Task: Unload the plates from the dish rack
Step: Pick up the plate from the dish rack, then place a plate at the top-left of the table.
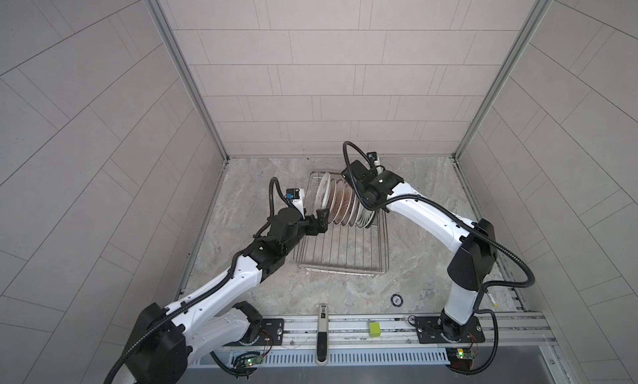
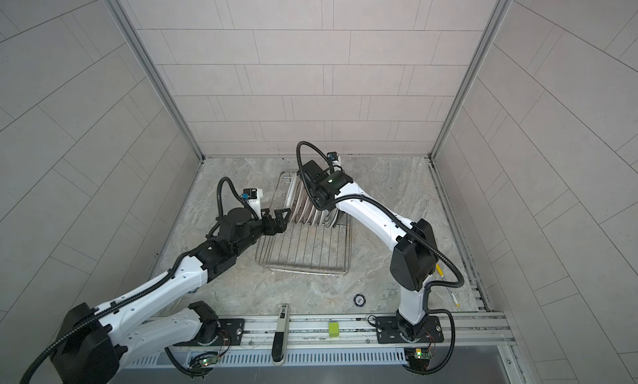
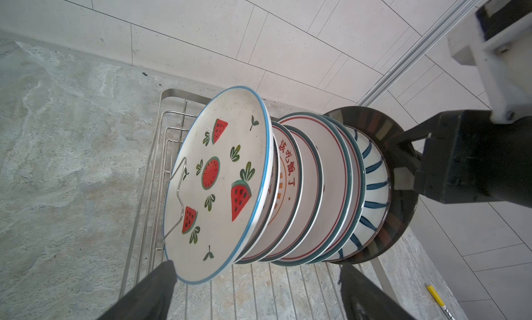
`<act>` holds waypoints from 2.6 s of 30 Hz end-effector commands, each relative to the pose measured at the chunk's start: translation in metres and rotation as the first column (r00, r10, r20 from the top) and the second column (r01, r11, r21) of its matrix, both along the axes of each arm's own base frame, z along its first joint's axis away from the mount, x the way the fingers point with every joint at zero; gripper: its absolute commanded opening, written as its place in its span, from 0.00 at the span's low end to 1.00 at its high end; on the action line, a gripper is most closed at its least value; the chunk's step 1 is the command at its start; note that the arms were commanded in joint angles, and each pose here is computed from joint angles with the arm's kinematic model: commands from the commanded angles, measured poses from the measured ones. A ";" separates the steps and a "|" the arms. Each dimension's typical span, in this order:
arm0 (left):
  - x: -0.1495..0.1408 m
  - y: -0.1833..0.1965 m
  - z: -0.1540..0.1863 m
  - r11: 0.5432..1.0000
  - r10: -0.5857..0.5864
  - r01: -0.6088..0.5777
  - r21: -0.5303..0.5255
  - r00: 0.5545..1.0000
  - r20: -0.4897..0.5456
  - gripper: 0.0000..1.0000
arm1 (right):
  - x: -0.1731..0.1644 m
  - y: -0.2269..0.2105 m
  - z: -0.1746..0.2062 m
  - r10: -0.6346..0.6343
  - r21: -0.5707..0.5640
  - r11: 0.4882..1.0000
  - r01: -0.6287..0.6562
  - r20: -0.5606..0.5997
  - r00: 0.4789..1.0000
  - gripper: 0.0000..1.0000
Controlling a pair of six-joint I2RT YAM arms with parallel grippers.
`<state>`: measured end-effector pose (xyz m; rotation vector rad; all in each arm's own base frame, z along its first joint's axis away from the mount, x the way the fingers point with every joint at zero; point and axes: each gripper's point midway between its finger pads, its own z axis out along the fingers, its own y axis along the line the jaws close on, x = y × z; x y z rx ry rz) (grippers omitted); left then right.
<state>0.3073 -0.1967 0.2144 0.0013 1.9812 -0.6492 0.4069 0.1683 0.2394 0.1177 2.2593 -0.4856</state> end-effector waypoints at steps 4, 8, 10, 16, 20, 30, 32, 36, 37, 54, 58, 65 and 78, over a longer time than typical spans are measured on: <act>0.004 0.000 0.014 0.999 0.023 -0.022 -0.025 0.999 0.034 0.94 | 0.002 -0.013 -0.010 -0.053 -0.119 0.992 0.048 -0.038 0.998 0.00; 0.004 0.002 0.013 0.999 0.035 -0.034 -0.022 0.999 0.038 0.95 | 0.006 -0.011 0.011 -0.037 -0.148 0.988 0.037 -0.001 0.999 0.00; 0.005 0.003 0.012 0.999 0.041 -0.040 -0.017 0.998 0.037 0.95 | 0.007 -0.010 0.027 -0.024 -0.171 0.985 0.028 0.024 0.999 0.00; 0.009 0.003 0.009 0.998 0.055 -0.055 -0.011 0.998 0.036 0.94 | 0.003 -0.012 0.070 -0.003 -0.210 0.977 0.022 0.090 0.996 0.00; 0.010 0.001 0.006 0.998 0.053 -0.052 -0.021 0.998 0.033 0.94 | -0.004 -0.018 0.087 -0.007 -0.217 0.976 0.034 0.126 0.992 0.00; 0.012 -0.001 0.012 0.998 0.052 -0.050 -0.045 0.997 0.050 0.94 | -0.032 -0.029 0.117 0.033 -0.128 0.992 -0.007 0.206 0.978 0.00; 0.012 -0.001 0.013 0.998 0.053 -0.051 -0.049 0.997 0.053 0.93 | -0.037 -0.031 0.125 0.044 -0.112 0.994 -0.019 0.228 0.973 0.00; 0.013 -0.001 0.015 0.997 0.056 -0.053 -0.052 0.997 0.057 0.93 | -0.048 -0.038 0.140 0.066 -0.108 0.993 -0.038 0.263 0.963 0.00; 0.013 -0.001 0.015 0.997 0.058 -0.055 -0.052 0.997 0.056 0.93 | -0.050 -0.040 0.143 0.070 -0.108 0.993 -0.043 0.270 0.960 0.00; -0.001 0.007 0.042 0.994 0.049 -0.038 -0.098 0.991 0.121 0.93 | -0.095 -0.087 0.157 0.113 0.227 0.949 -0.221 0.408 0.906 0.00; -0.007 0.007 0.052 0.993 0.033 -0.016 -0.117 0.989 0.142 0.93 | -0.109 -0.104 0.158 0.094 0.325 0.910 -0.258 0.444 0.891 0.00; -0.018 -0.001 0.069 0.983 -0.032 0.066 -0.174 0.982 0.187 1.00 | -0.120 -0.105 0.165 0.064 0.547 0.732 -0.406 0.537 0.841 0.00; -0.022 -0.001 0.073 0.967 -0.023 0.054 -0.248 0.992 0.126 0.98 | -0.134 -0.091 0.179 0.029 0.631 0.581 -0.514 0.615 0.788 0.00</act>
